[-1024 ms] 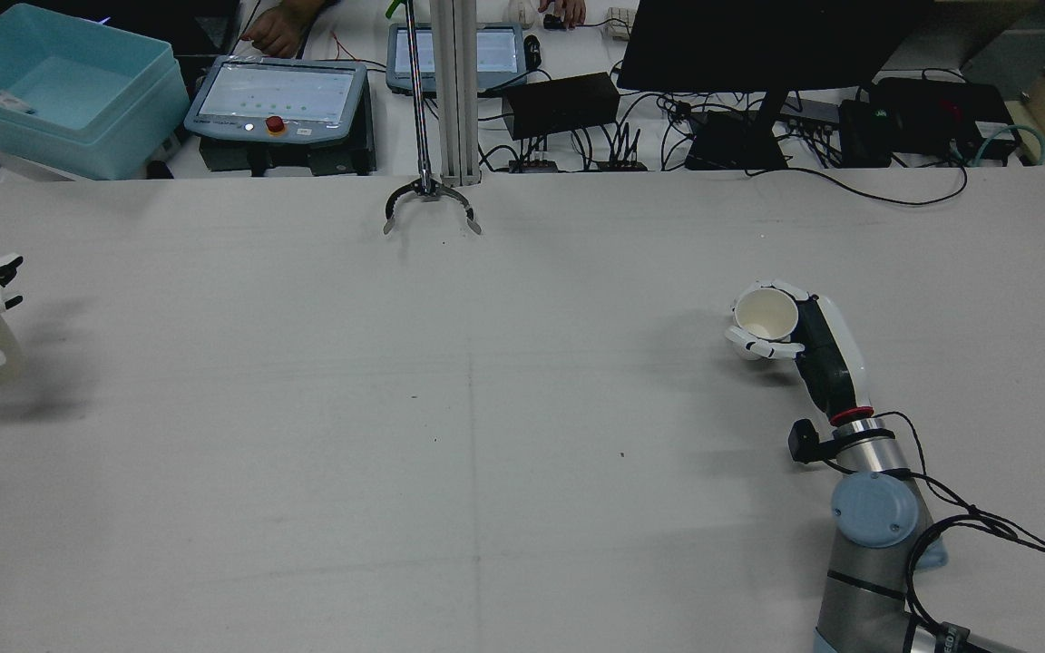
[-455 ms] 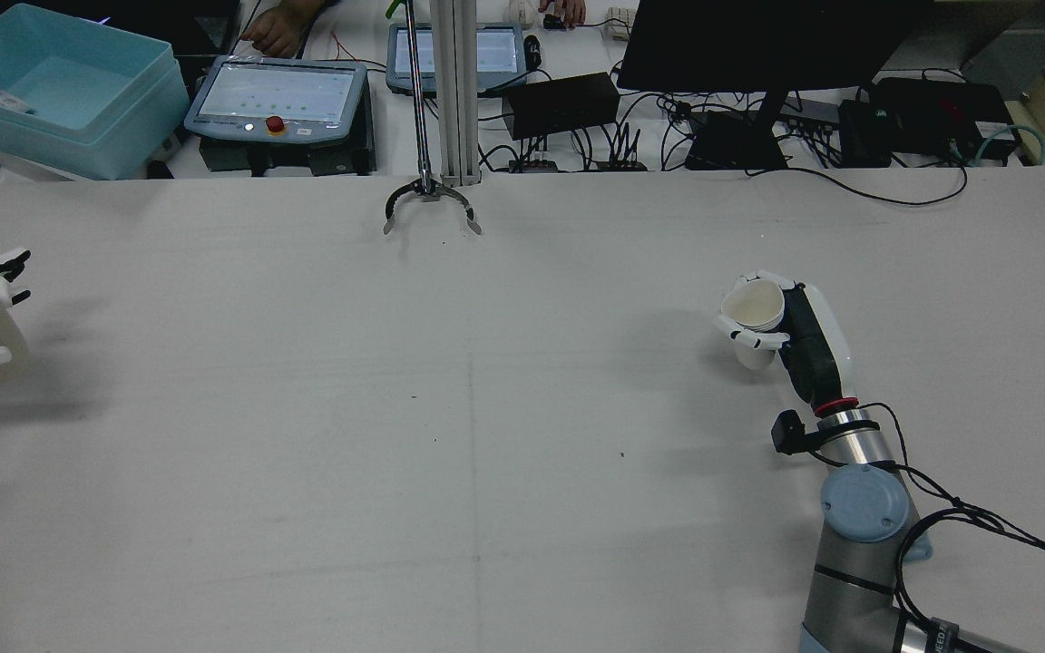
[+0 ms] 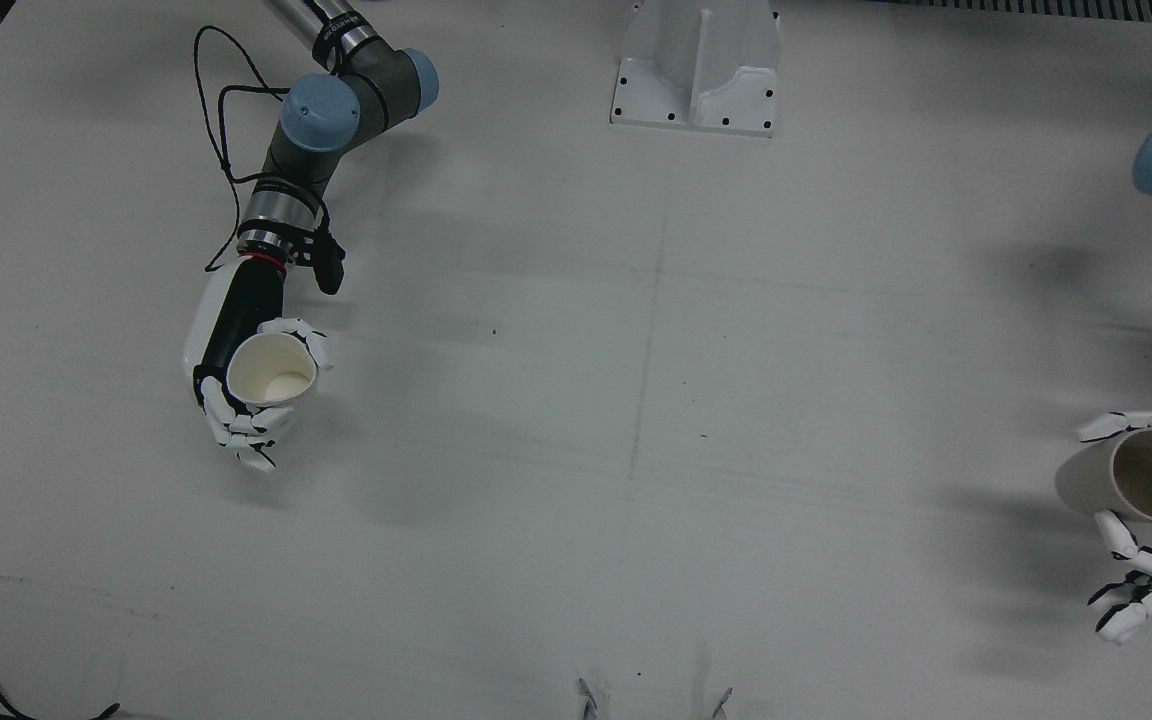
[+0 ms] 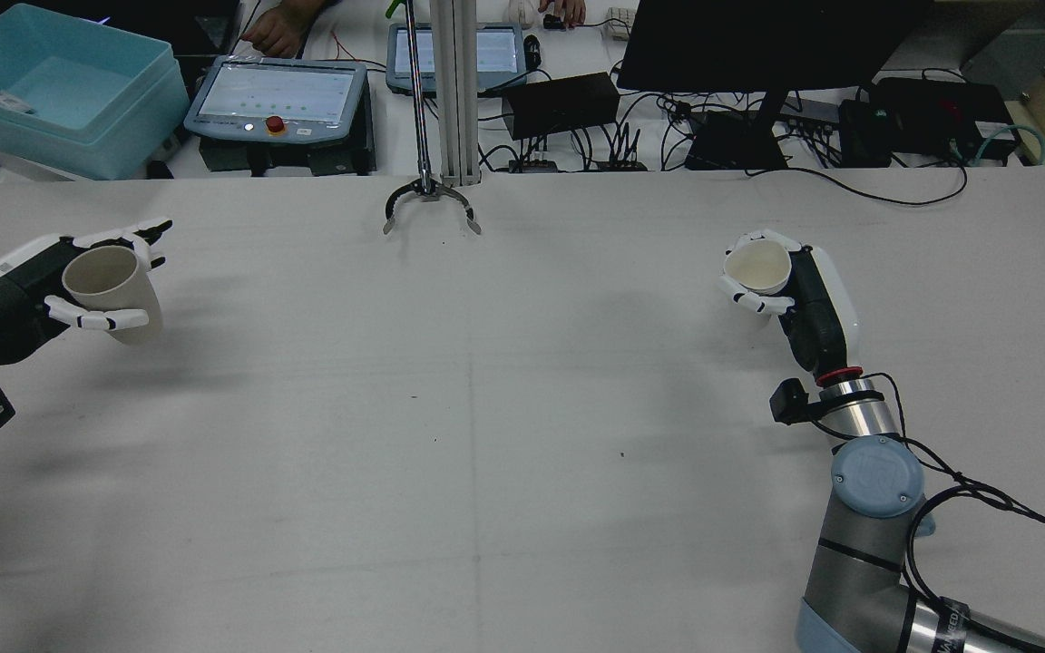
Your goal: Pour water
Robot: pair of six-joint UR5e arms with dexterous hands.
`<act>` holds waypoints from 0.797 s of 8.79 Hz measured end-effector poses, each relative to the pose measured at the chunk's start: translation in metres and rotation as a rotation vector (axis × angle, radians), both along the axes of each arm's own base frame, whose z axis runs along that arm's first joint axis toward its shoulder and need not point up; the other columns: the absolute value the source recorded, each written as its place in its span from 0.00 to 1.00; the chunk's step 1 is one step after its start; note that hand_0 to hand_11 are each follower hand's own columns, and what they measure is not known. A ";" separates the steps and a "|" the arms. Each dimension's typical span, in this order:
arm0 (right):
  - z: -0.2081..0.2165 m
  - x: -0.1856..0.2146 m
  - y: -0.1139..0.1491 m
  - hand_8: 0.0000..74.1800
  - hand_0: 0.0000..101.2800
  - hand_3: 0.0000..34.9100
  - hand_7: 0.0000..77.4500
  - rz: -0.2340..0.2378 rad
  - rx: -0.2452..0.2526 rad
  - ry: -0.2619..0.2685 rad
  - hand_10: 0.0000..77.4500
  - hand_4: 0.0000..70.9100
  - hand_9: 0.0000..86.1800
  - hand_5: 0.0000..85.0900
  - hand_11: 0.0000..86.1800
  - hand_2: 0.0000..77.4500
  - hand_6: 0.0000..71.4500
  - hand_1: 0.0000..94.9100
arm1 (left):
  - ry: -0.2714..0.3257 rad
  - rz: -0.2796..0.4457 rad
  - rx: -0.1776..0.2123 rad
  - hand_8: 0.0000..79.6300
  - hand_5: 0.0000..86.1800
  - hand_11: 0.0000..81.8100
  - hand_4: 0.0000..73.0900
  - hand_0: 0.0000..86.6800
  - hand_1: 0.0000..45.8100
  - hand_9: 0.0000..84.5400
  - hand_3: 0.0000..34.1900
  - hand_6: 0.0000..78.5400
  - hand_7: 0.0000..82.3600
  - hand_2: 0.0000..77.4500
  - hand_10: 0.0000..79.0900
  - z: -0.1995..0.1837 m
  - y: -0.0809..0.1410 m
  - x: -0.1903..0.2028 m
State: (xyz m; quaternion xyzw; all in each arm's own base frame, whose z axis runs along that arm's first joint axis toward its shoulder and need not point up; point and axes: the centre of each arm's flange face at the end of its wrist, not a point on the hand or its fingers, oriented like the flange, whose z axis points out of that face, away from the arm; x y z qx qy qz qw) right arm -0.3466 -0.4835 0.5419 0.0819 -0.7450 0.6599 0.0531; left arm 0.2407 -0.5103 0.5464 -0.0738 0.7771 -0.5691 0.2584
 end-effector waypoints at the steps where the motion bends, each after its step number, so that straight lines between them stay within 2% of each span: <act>1: -0.013 0.008 -0.002 0.53 0.51 0.00 0.86 0.010 0.004 0.008 0.24 0.31 0.69 0.63 0.34 0.46 0.50 0.07 | 0.005 0.042 0.023 0.05 0.66 0.17 0.38 0.57 0.36 0.09 0.00 0.09 0.13 0.42 0.10 -0.040 -0.009 0.037; 3: -0.036 0.023 -0.003 0.52 0.51 0.00 0.85 0.023 0.014 0.029 0.23 0.31 0.67 0.60 0.33 0.46 0.50 0.09 | 0.000 0.136 0.091 0.05 0.66 0.17 0.38 0.57 0.36 0.08 0.00 0.10 0.13 0.42 0.10 -0.129 -0.006 0.123; 4: -0.046 0.032 -0.008 0.52 0.51 0.00 0.82 0.017 0.029 0.051 0.23 0.24 0.66 0.63 0.33 0.46 0.47 0.09 | -0.014 0.166 0.142 0.05 0.66 0.18 0.38 0.57 0.35 0.08 0.00 0.09 0.13 0.42 0.10 -0.173 0.001 0.158; 5: -0.064 0.045 -0.014 0.51 0.49 0.00 0.82 0.009 0.059 0.094 0.23 0.22 0.63 0.63 0.32 0.37 0.47 0.13 | -0.028 0.186 0.185 0.05 0.66 0.18 0.38 0.57 0.35 0.08 0.00 0.09 0.13 0.42 0.10 -0.207 0.010 0.184; 7: -0.136 0.089 -0.022 0.48 0.49 0.00 0.82 0.022 0.189 0.255 0.23 0.22 0.63 0.63 0.32 0.37 0.47 0.14 | -0.037 0.247 0.232 0.05 0.66 0.17 0.38 0.56 0.35 0.09 0.00 0.10 0.13 0.42 0.10 -0.249 0.040 0.231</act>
